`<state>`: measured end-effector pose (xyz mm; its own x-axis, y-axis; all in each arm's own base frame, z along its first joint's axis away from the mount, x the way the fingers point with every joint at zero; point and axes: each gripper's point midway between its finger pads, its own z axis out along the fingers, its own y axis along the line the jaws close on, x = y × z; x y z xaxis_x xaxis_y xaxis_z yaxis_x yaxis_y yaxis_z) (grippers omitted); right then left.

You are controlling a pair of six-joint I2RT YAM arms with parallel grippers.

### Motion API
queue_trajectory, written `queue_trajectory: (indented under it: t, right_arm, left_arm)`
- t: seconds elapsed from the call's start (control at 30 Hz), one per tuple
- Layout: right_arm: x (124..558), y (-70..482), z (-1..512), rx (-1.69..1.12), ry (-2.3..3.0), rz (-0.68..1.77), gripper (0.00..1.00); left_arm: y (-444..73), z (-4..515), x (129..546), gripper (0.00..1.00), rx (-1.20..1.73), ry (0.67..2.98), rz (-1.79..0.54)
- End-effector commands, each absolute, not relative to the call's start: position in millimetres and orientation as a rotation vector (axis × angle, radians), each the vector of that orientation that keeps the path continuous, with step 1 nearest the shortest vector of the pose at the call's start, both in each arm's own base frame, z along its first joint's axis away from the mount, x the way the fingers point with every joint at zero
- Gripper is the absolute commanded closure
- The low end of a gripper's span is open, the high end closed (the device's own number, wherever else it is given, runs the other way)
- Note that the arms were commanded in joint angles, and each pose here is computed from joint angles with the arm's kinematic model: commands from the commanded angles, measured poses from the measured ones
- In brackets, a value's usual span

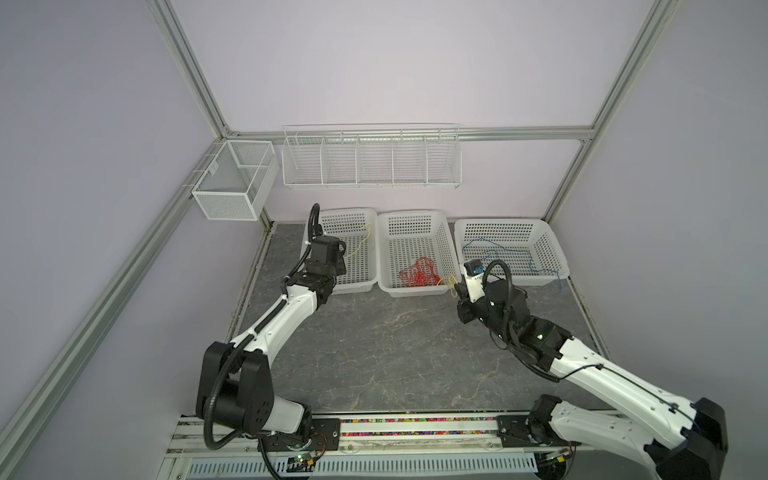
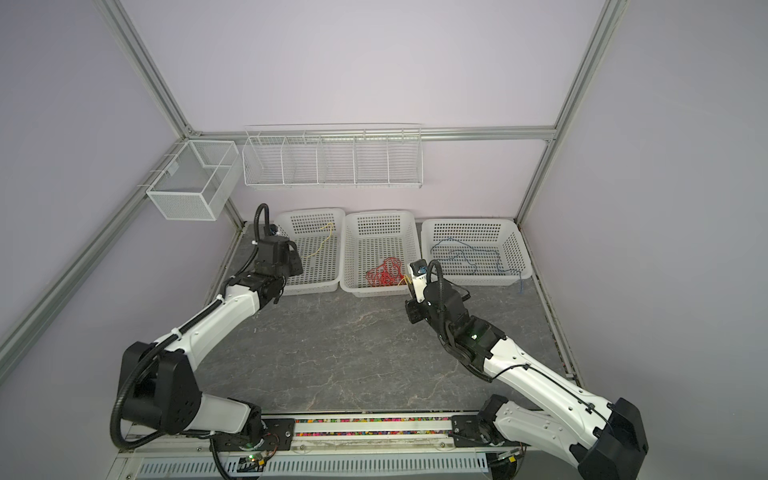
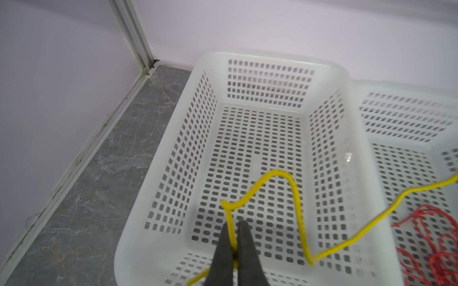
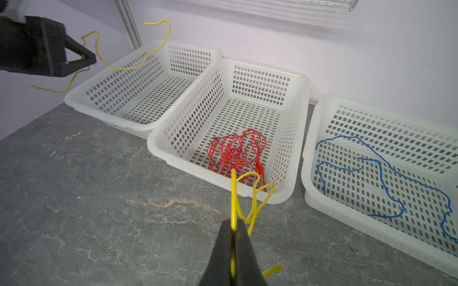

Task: Untangle the cables
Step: 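Carry the yellow strand with the left gripper into the nearest-left basket and release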

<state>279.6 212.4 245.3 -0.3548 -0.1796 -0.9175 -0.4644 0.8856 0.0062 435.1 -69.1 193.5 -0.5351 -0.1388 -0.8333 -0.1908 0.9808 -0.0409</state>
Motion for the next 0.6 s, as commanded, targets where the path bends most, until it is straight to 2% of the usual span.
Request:
queue_trajectory:
  t: [0.0,0.43,0.5,0.57]
  right_arm:
    - [271.8,215.2,242.7,-0.520,1.939,0.355,0.94]
    - [269.9,223.2,250.7,-0.563,1.892,0.391,0.94]
    - [270.3,225.1,249.6,-0.572,1.895,0.393,0.94]
    - [270.8,226.5,249.7,-0.576,1.896,0.397,0.94]
  left_arm:
    - [-58.2,183.1,451.0,1.00,-0.280,2.178,0.103]
    - [-68.2,124.7,475.8,1.00,-0.257,2.351,0.064]
    - [-71.4,125.6,475.8,0.92,-0.247,2.360,0.044]
    - [-73.8,128.4,475.6,0.76,-0.236,2.369,0.032]
